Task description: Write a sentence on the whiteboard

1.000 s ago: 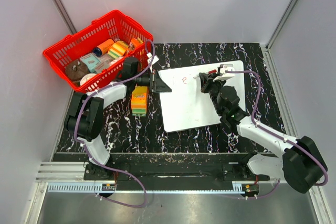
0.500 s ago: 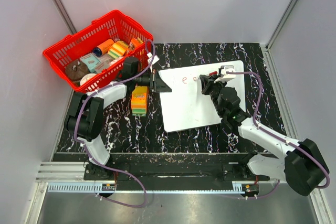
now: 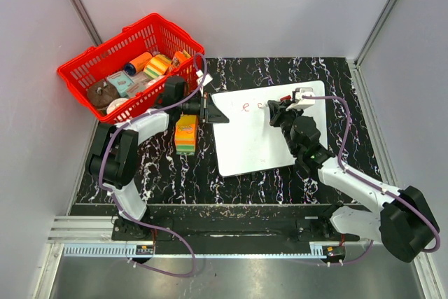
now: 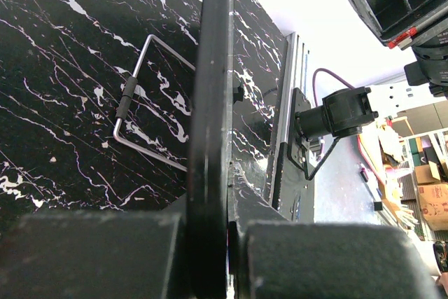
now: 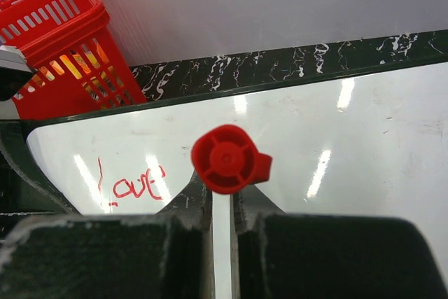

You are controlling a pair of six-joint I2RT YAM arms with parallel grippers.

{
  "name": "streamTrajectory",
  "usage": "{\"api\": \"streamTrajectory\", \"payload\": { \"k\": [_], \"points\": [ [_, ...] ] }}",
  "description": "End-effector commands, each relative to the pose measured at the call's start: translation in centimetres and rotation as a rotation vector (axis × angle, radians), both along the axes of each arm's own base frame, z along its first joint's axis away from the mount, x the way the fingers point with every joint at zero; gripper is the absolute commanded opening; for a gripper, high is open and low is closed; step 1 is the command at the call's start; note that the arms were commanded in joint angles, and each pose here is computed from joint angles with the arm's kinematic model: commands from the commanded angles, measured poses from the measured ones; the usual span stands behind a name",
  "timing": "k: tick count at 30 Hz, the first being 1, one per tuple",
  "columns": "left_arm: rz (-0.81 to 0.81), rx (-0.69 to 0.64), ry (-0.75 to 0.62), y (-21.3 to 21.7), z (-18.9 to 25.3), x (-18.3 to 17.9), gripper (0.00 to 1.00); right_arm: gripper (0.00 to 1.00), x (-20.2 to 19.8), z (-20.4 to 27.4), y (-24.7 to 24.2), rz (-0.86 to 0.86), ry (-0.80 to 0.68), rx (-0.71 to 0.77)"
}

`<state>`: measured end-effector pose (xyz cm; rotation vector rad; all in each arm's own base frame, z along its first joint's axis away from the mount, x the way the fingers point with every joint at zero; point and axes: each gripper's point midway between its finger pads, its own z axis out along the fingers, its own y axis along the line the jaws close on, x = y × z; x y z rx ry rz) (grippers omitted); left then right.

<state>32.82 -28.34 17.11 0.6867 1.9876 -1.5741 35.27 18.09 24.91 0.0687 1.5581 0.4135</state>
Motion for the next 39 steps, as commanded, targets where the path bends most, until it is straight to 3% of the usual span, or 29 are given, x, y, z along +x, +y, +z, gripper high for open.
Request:
{"api": "streamTrajectory", "payload": {
  "k": [1, 16, 39],
  "points": [
    [0.07, 0.111, -0.219, 0.0, -2.5, 2.8, 0.0, 0.0, 0.7, 1.2, -0.9, -0.063, -0.012, 0.003],
    [0.067, 0.114, -0.219, -0.1, -2.5, 2.7, 0.0, 0.0, 1.4, 2.6, -0.7, -0.075, -0.033, 0.011],
    [0.062, 0.119, -0.216, -0.2, -2.6, 2.8, 0.0, 0.0, 0.5, -0.6, -0.6, -0.043, 0.048, -0.018]
  ]
}}
